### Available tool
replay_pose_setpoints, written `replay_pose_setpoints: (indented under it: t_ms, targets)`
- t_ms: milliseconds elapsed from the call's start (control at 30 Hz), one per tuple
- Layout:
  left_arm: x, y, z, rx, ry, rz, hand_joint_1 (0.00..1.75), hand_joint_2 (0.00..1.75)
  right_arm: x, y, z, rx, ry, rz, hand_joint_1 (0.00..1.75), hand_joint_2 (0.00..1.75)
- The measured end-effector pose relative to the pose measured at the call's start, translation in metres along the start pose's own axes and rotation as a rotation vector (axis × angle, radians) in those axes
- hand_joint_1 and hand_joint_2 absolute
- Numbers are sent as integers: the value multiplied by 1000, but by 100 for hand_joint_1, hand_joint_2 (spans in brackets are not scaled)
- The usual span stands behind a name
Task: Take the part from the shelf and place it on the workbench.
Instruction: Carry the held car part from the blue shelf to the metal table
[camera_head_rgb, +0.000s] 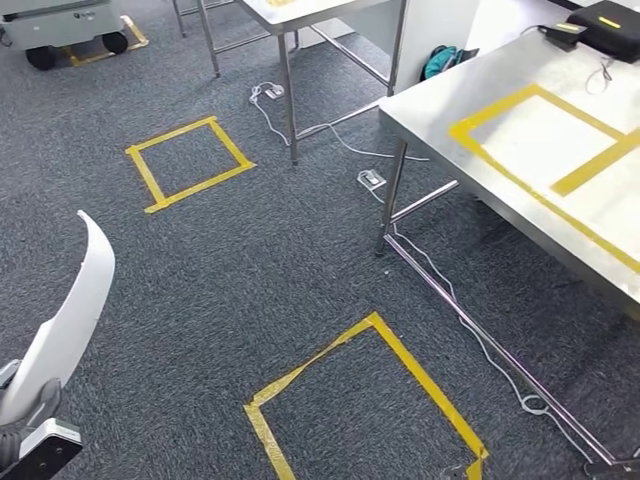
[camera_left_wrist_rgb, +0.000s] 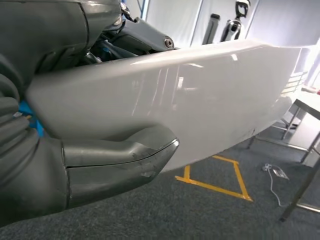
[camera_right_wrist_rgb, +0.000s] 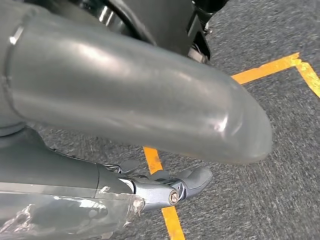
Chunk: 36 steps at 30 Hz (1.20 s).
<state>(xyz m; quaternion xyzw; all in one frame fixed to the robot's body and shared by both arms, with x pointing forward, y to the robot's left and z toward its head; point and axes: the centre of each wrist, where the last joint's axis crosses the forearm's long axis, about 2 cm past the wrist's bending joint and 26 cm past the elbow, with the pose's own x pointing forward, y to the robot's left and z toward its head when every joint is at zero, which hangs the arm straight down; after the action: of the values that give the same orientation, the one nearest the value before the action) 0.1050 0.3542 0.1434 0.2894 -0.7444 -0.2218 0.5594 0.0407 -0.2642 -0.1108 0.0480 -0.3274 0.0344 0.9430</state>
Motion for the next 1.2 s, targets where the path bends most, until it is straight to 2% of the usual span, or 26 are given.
replay_pose_setpoints:
  t_ms: [800,1200]
  targets:
    - [-2,3,2,0,28,5,175,175,-14,3,9,10,40,-6,0,0]
    - [-3,0,-11,25,3,20,175,175,-19,3,12,40,46,-7,0,0]
